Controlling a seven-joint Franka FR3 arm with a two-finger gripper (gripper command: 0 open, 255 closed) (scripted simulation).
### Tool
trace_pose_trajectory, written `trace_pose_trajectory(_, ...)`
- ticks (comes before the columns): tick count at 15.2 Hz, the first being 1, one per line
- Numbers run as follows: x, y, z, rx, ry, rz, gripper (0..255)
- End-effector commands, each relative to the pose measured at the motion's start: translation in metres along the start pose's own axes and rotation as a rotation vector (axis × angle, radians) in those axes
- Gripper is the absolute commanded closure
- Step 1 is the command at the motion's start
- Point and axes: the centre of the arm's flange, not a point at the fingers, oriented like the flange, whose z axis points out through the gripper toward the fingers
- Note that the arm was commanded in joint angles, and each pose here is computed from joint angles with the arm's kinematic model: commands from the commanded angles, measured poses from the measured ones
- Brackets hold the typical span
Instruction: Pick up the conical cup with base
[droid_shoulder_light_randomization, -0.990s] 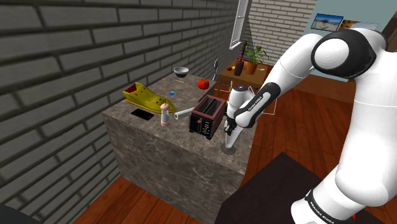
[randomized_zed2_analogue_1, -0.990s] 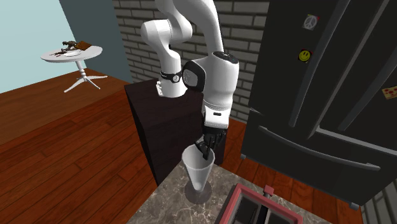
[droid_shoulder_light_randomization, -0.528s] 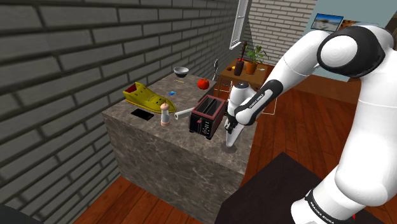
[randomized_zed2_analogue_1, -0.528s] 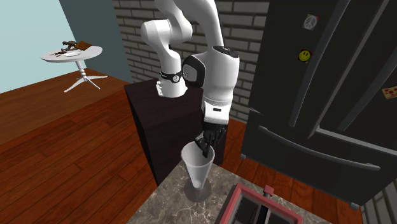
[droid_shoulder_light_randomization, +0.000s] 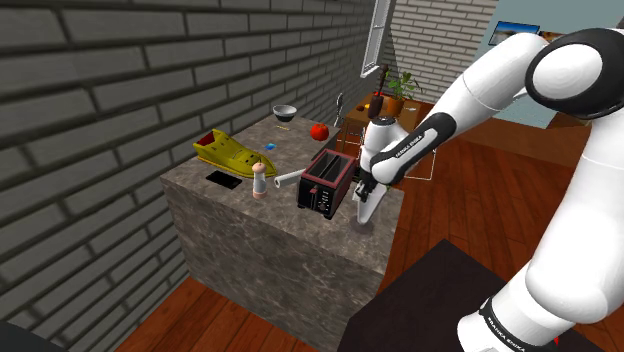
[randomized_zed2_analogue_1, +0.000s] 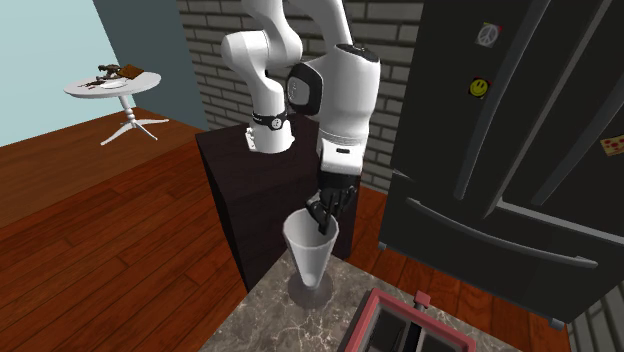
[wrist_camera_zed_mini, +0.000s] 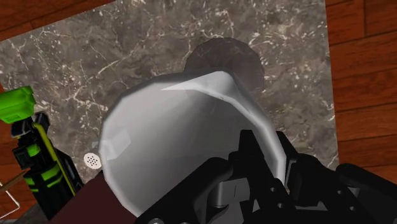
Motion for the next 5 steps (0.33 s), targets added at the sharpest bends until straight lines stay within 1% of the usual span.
trace_pose_trajectory(1,0.000,0.001,-0.011,0.000,0.000,0.000,255)
trace_pose_trajectory(3,0.001,0.003,-0.021,0.000,0.000,0.000,255)
trace_pose_trajectory(5,0.001,0.003,-0.022,0.000,0.000,0.000,255)
